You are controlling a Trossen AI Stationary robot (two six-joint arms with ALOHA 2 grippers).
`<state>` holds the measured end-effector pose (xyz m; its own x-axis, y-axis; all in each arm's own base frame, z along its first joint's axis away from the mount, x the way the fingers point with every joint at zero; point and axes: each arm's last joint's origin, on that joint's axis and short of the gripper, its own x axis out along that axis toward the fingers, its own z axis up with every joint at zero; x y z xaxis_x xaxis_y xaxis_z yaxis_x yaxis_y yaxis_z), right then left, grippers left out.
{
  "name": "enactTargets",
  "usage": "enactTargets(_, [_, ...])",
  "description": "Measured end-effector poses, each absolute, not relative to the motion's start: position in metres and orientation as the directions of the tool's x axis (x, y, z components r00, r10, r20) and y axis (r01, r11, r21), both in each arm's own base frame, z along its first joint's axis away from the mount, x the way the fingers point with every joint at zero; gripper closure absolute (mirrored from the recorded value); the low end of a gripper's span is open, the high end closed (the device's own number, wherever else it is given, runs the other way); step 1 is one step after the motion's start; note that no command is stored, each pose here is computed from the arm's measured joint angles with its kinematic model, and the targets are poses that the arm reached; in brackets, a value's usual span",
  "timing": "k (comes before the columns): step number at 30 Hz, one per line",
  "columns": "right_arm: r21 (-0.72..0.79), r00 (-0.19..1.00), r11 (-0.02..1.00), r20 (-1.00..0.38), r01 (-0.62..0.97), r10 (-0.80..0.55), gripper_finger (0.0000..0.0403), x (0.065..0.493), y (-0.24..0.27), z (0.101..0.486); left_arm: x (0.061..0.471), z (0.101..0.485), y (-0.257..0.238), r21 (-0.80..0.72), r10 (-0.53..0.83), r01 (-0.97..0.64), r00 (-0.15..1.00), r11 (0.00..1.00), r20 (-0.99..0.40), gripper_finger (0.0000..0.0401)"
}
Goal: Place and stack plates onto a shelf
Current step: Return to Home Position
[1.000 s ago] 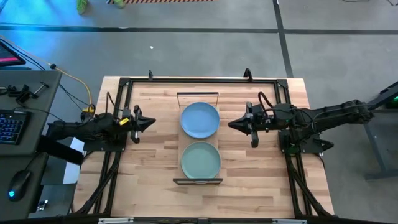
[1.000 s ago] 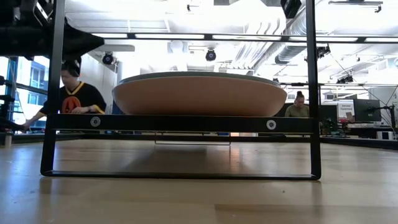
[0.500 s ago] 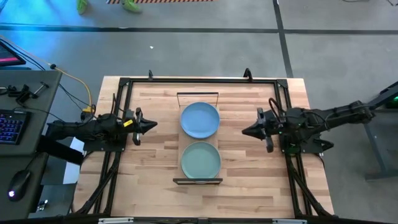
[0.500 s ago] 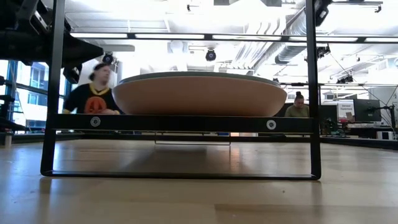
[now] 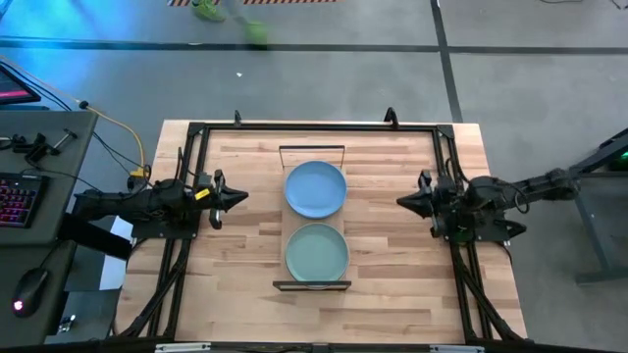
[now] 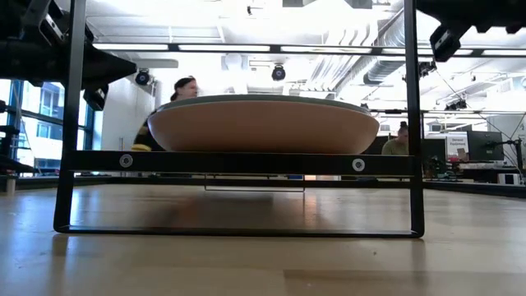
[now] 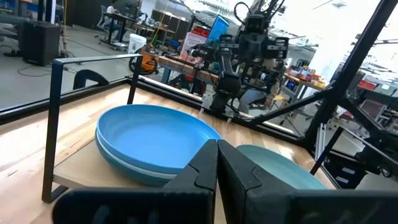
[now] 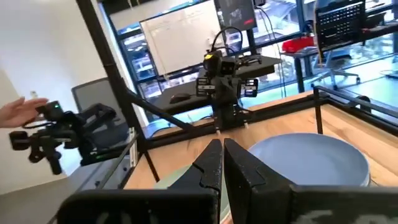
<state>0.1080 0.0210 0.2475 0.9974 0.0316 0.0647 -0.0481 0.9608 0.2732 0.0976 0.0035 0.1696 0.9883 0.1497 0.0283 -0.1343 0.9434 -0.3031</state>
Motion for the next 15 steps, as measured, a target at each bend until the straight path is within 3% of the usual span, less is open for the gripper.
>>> enactTargets(7, [0.304,0.992,0.946,0.099,-0.109,0.083,0.0403,0.096,0.010,0.223,0.098,0.170,0.003,-0.303,0.150,-0.134,0.988,0.943,0.029,0.0400])
enactTargets(15, [0.238,0.986,0.962,0.127,-0.132,0.104,0.0403,0.092,0.011,0.199,0.098,0.170,0.003,-0.303,0.150,-0.134,0.988,0.943,0.029,0.0400])
